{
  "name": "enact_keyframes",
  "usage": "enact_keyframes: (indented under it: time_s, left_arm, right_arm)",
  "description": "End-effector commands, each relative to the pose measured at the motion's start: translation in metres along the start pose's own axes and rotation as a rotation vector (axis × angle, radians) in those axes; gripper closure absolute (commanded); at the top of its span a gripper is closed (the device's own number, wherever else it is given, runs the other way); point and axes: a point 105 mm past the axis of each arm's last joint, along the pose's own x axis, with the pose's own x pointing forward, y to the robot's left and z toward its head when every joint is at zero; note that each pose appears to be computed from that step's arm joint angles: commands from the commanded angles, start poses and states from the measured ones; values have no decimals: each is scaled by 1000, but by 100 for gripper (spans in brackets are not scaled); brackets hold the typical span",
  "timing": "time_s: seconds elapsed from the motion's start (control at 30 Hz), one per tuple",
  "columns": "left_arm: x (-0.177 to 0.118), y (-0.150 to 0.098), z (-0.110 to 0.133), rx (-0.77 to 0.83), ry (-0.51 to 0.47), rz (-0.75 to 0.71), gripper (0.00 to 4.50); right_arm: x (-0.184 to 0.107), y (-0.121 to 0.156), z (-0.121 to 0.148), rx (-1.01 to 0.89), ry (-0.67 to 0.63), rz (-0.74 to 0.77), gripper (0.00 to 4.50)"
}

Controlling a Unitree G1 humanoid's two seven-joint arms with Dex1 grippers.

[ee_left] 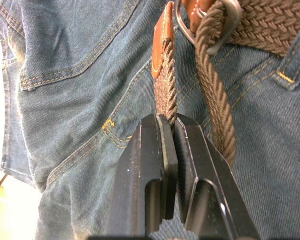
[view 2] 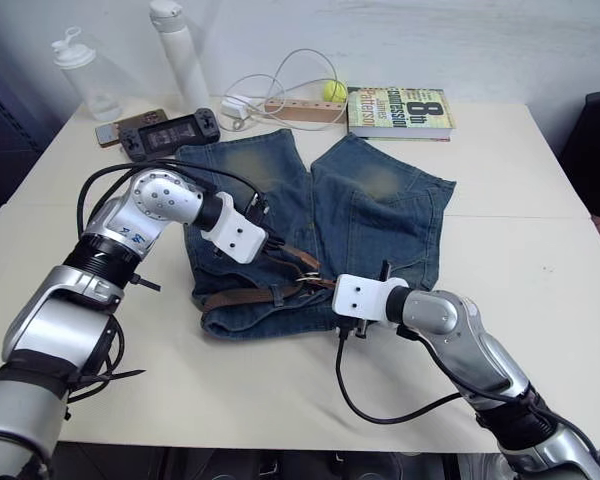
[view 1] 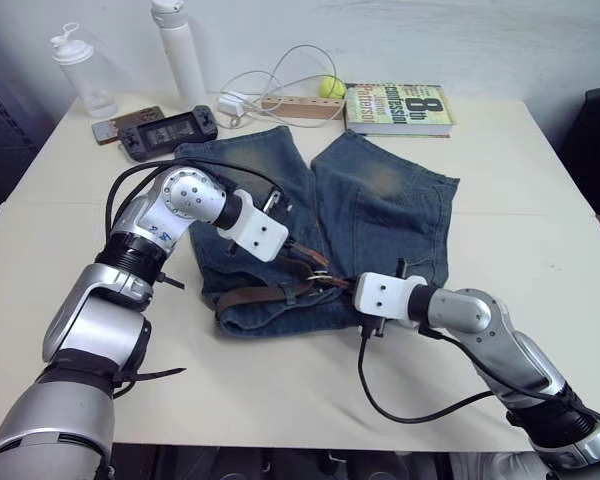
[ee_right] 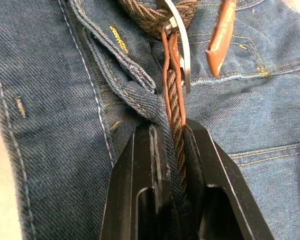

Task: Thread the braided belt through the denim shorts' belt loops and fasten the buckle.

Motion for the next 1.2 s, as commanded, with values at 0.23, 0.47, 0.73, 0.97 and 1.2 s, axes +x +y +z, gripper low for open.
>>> enact_keyframes:
  time_s: [0.23, 0.47, 0.73, 0.97, 1.2]
  left_arm:
    - [2, 2, 4, 30, -4, 21, 450]
    - [4, 4, 5, -20, -29, 42, 450]
    - [13, -7, 14, -184, -113, 9, 450]
    - [3, -21, 12, -242, -102, -92, 450]
    - [-5, -9, 10, -184, -84, -86, 450]
  right_arm:
    - [-5, -20, 8, -4, -10, -101, 440]
    - [-2, -24, 11, -6, -15, -131, 440]
    - [-1, -25, 15, -14, -27, -141, 440]
    - [-2, -28, 11, -38, -5, -164, 440]
    - [-1, -30, 11, -106, -20, -166, 440]
